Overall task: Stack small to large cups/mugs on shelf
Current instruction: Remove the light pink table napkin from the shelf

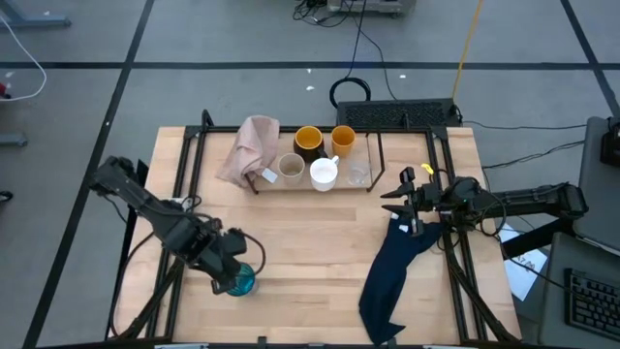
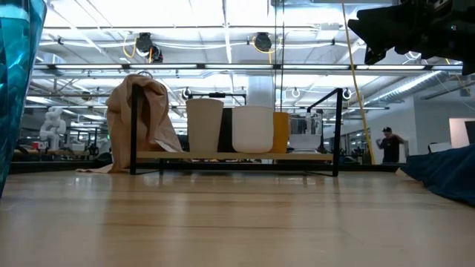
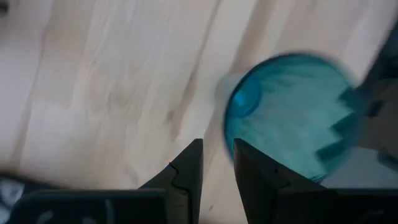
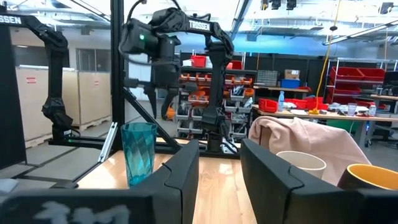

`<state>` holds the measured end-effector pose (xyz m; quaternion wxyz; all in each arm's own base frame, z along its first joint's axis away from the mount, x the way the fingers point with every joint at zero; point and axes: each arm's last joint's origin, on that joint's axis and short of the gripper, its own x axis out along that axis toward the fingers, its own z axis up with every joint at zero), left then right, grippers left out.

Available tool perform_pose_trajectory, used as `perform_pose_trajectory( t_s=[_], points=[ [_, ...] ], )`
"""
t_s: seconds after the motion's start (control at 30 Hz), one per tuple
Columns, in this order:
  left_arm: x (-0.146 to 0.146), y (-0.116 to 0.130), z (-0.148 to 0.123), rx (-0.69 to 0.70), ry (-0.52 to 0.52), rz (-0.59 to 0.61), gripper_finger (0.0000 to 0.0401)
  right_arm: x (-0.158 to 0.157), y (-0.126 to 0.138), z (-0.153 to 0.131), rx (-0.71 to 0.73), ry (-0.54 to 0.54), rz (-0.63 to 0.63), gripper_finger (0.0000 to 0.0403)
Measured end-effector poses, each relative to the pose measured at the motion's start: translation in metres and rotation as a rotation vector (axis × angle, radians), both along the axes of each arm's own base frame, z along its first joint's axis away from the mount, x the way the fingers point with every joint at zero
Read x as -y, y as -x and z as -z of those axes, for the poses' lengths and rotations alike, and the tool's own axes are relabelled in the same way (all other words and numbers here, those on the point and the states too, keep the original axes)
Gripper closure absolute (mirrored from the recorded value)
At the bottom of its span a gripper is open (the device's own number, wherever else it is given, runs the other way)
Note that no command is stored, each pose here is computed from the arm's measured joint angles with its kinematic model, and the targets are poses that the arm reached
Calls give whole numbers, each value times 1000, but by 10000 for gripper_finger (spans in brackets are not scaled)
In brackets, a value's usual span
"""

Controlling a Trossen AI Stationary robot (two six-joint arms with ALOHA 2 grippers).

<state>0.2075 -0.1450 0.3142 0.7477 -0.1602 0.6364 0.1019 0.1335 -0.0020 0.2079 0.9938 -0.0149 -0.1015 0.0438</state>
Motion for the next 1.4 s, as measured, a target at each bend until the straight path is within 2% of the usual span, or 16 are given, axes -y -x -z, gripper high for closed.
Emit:
perform_pose_trajectory(
  t_s=[0.07,0.23,0.57,0.67,0.83,0.93,1.17,1.4],
  points=[
    [0,1,3,-39,-8,-12,313,0,0,0,0,0,0,293],
    [-2,-3,3,-24,-3,-13,313,0,0,0,-3,0,0,293],
    [-8,-9,2,-47,73,-37,312,0,0,0,-6,0,0,293],
    [-10,-13,2,-42,110,-43,290,0,0,1,-9,0,0,293],
    [-10,-18,1,-19,158,-22,222,0,0,1,-11,-1,0,293],
    [-10,-18,1,-15,163,-33,197,0,0,1,-12,-1,0,293],
    [-13,-19,1,27,85,-63,187,0,0,1,-14,6,1,293],
    [-15,-17,3,5,63,-66,187,0,-1,3,-37,5,1,293]
  ],
)
